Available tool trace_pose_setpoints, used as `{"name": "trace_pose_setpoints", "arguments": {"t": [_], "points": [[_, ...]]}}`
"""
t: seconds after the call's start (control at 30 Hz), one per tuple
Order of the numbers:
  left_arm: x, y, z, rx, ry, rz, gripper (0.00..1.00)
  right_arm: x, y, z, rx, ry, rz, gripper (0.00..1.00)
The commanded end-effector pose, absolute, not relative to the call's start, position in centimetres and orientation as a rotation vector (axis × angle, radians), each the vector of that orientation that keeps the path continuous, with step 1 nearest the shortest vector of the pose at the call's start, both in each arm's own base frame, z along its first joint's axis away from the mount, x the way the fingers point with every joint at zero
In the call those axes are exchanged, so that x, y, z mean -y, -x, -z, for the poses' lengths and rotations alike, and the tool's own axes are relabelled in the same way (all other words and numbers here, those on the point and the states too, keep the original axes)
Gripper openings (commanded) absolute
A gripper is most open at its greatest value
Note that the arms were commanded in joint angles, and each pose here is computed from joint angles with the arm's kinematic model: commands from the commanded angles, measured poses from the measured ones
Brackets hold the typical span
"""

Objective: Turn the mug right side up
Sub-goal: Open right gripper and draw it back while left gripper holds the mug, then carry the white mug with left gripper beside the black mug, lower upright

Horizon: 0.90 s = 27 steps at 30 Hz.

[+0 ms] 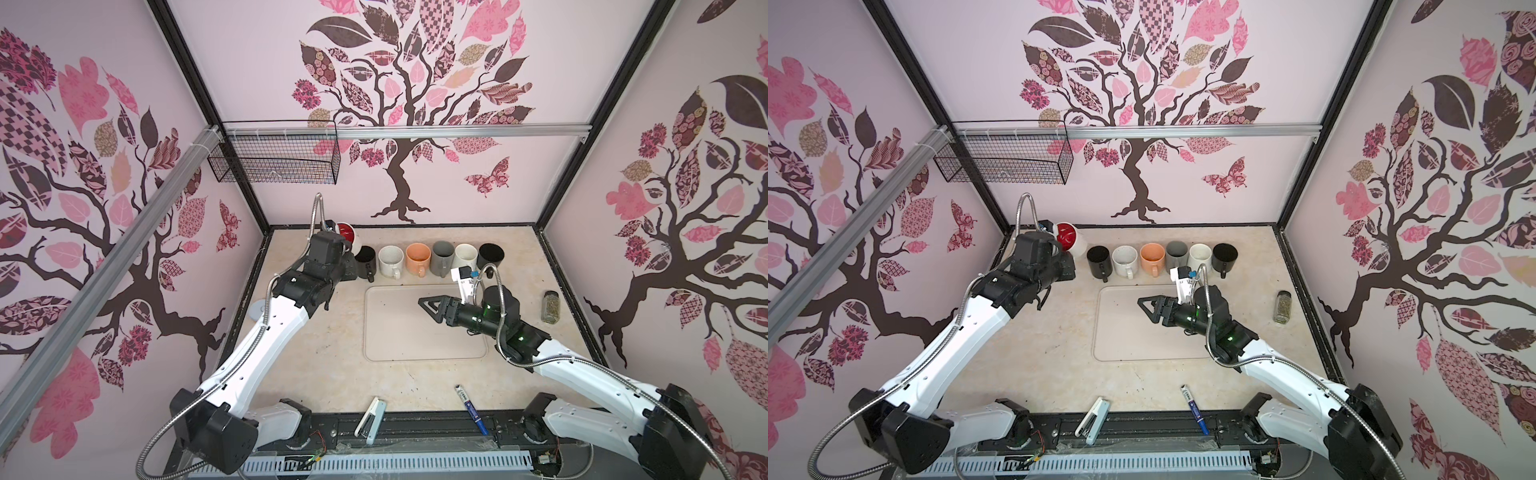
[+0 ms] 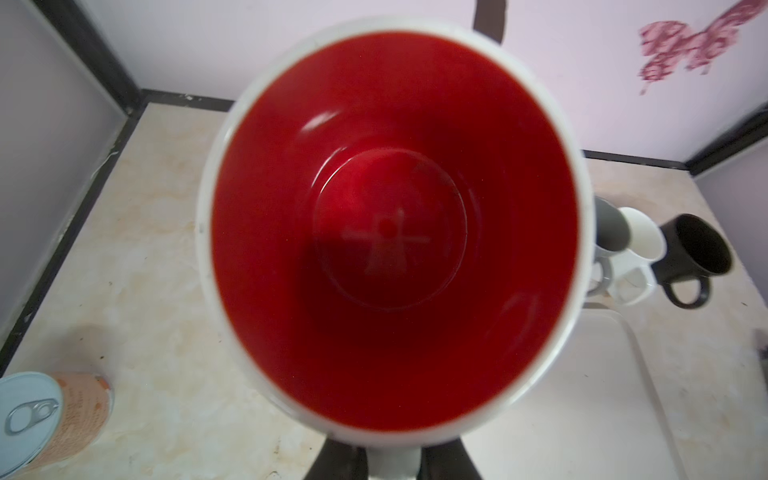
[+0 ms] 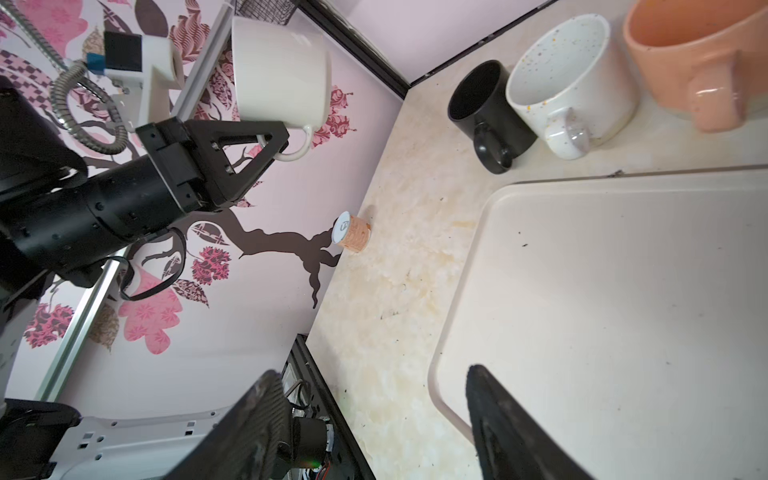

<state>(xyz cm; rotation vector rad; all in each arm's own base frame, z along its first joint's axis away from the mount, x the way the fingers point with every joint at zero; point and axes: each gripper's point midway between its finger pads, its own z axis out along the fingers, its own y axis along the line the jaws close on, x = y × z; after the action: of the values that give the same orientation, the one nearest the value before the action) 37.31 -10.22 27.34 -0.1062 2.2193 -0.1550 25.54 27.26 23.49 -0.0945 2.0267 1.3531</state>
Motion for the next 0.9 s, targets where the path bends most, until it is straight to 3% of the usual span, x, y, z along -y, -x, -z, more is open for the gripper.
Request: {"name": "trace_pose_setpoints", "arguments": {"t": [0.0, 0.3, 0.87], "points": [[9.9, -39.5, -28.9, -2.181, 0.085, 0.216, 0.00, -27.9, -25.4, -23.5, -2.059, 0.160, -1.360, 0.73], [6.7, -43.4, -23.7, -2.274, 0.190, 0.166, 0.00, -29.0, -26.5, -23.0, -2.080, 0.207, -1.368, 0.73], [7.4, -47.1, -15.9, -2.386, 0.228, 0.144, 0.00, -28.8, -27.1, -22.1, -2.095, 0.199, -1.340, 0.73]]}}
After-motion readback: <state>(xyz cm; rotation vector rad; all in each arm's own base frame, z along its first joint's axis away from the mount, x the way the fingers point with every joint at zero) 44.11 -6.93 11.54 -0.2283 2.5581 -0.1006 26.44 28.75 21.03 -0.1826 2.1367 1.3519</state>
